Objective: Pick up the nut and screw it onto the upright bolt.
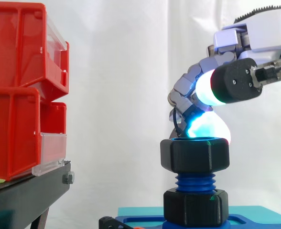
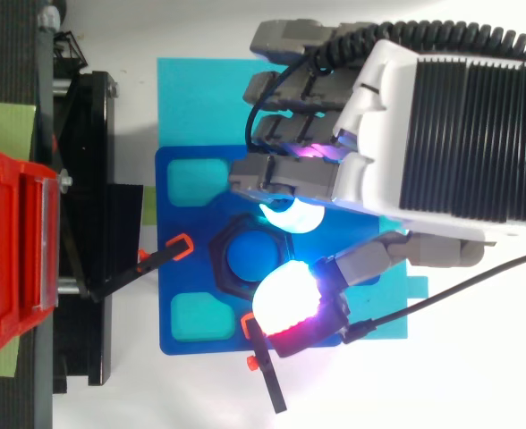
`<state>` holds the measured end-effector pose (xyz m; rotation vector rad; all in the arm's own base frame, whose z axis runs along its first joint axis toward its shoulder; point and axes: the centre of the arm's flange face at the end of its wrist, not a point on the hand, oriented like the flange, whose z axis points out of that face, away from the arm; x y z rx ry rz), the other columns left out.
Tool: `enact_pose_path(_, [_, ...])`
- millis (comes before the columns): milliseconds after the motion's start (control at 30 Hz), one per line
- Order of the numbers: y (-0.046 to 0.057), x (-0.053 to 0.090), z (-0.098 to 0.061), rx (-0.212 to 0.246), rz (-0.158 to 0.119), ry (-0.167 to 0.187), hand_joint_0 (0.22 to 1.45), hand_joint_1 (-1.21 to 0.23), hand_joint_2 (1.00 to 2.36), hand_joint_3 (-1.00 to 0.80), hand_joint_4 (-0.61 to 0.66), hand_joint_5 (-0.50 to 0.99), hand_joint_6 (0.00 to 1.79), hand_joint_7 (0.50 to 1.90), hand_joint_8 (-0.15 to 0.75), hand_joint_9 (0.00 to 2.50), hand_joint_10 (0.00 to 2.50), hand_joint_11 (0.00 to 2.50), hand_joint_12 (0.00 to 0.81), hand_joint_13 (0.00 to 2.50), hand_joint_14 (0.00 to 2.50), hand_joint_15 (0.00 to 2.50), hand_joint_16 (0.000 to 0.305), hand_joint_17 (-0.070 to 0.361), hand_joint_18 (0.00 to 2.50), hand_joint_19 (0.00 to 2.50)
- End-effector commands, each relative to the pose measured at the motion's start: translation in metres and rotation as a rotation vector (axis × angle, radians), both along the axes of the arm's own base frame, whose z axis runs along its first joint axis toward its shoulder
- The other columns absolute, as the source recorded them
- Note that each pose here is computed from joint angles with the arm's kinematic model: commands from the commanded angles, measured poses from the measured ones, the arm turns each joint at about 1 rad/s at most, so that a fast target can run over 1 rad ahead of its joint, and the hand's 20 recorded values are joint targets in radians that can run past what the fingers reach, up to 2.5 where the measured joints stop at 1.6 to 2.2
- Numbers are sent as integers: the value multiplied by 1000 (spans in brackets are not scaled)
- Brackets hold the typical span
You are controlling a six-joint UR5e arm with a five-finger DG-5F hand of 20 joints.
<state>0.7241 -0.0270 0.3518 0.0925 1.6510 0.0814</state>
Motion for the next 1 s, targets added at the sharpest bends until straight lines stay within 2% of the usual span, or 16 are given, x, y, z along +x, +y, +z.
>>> enact_pose_path(0, [-3, 1, 9, -3, 4, 0, 523, -276, 1000, -500, 145, 84, 519, 1420, 258, 1345, 0, 0, 230, 853, 0, 0, 26, 57, 588, 0])
enact_pose_path(100, [-6, 1, 19, -11, 0, 9, 513, -241, 1000, -500, 173, 70, 500, 1423, 276, 1348, 0, 15, 238, 850, 0, 0, 26, 60, 583, 0])
enact_pose_path(133, [-6, 1, 19, -11, 0, 9, 503, -202, 1000, -500, 207, 42, 502, 1343, 288, 1320, 0, 24, 255, 829, 0, 0, 29, 65, 544, 0])
enact_pose_path(233, [-6, 1, 30, -21, 1, 13, 497, -163, 1000, -500, 248, -6, 504, 1238, 298, 1259, 1, 53, 277, 803, 0, 0, 31, 70, 516, 0])
enact_pose_path(267, [-7, 1, 34, -26, -1, 15, 494, -155, 1000, -500, 265, -31, 505, 1139, 294, 1216, 1, 43, 284, 787, 0, 0, 32, 73, 491, 0])
enact_pose_path(367, [-7, 2, 34, -30, 0, 15, 487, -145, 1000, -500, 279, -82, 504, 978, 294, 1116, 0, 26, 301, 735, 0, 0, 36, 80, 459, 0])
enact_pose_path(533, [-6, 4, 34, -33, 2, 4, 479, -134, 1000, -500, 235, -117, 503, 797, 283, 979, 0, 0, 320, 619, 0, 0, 41, 93, 377, 0])
enact_pose_path(633, [0, 6, 36, -32, 9, -13, 474, -113, 1000, -500, 210, -136, 502, 711, 267, 843, 0, 0, 333, 521, 0, 0, 45, 101, 286, 0])
enact_pose_path(767, [7, 12, 29, -30, 15, -31, 469, -76, 1000, -500, 190, -151, 502, 649, 250, 681, 0, 0, 348, 349, 0, 0, 47, 105, 77, 0])
enact_pose_path(833, [12, 17, 16, -31, 17, -22, 466, -58, 1000, -500, 184, -157, 501, 631, 243, 574, 0, 0, 356, 249, 0, 0, 48, 108, 0, 0])
enact_pose_path(967, [19, 23, 6, -22, 25, -26, 458, -15, 1000, -500, 160, -168, 501, 616, 229, 413, 0, 0, 375, 113, 0, 0, 50, 112, 0, 0])
